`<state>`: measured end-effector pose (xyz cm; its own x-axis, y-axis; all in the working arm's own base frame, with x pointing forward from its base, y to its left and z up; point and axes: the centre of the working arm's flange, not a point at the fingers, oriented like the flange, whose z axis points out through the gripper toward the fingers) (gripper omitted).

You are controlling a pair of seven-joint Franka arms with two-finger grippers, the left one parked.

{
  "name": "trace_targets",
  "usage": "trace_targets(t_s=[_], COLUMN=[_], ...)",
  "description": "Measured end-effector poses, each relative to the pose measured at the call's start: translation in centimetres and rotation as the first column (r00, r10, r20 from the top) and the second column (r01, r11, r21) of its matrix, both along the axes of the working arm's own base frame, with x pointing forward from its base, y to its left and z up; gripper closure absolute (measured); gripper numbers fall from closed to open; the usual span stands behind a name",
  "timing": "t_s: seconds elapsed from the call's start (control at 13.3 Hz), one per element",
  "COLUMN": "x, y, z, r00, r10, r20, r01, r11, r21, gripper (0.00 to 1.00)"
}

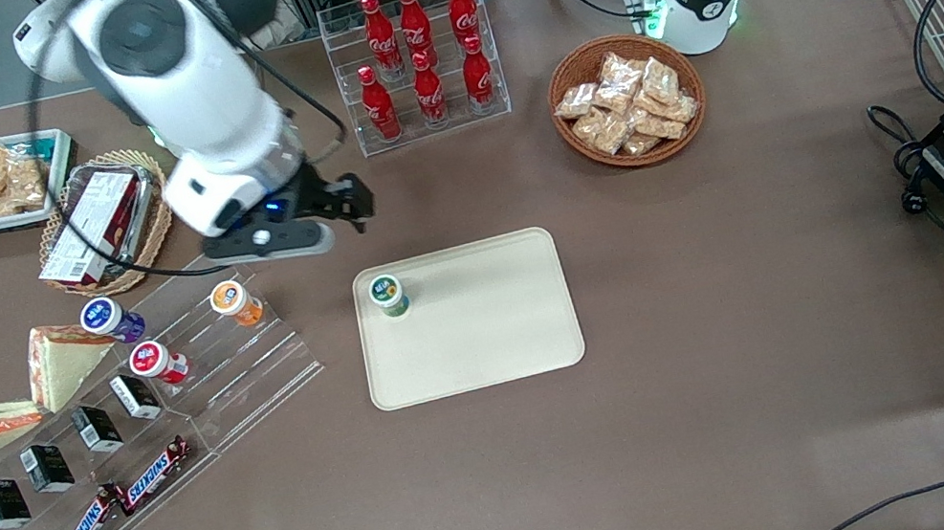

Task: Place green gum on tray

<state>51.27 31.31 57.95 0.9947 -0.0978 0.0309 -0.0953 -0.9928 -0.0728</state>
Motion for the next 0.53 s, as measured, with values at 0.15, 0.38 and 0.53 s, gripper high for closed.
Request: trace_targets(t_s=[0.15,0.38,0.53], x=[2.6,5.7,6.3], y=[-7.6,-19.6,-24.7], z=[1.6,1.9,2.2], r00=[0.998,0.991,0.992], r10=[0.06,0.135,0.126], r20=[0.006,-0.005,0.001], r01=[-0.06,-0.135,-0.126], r11=[0.998,0.991,0.992], r21=[-0.009,-0.019,-0.026], gripper=[0.0,0.0,0.0])
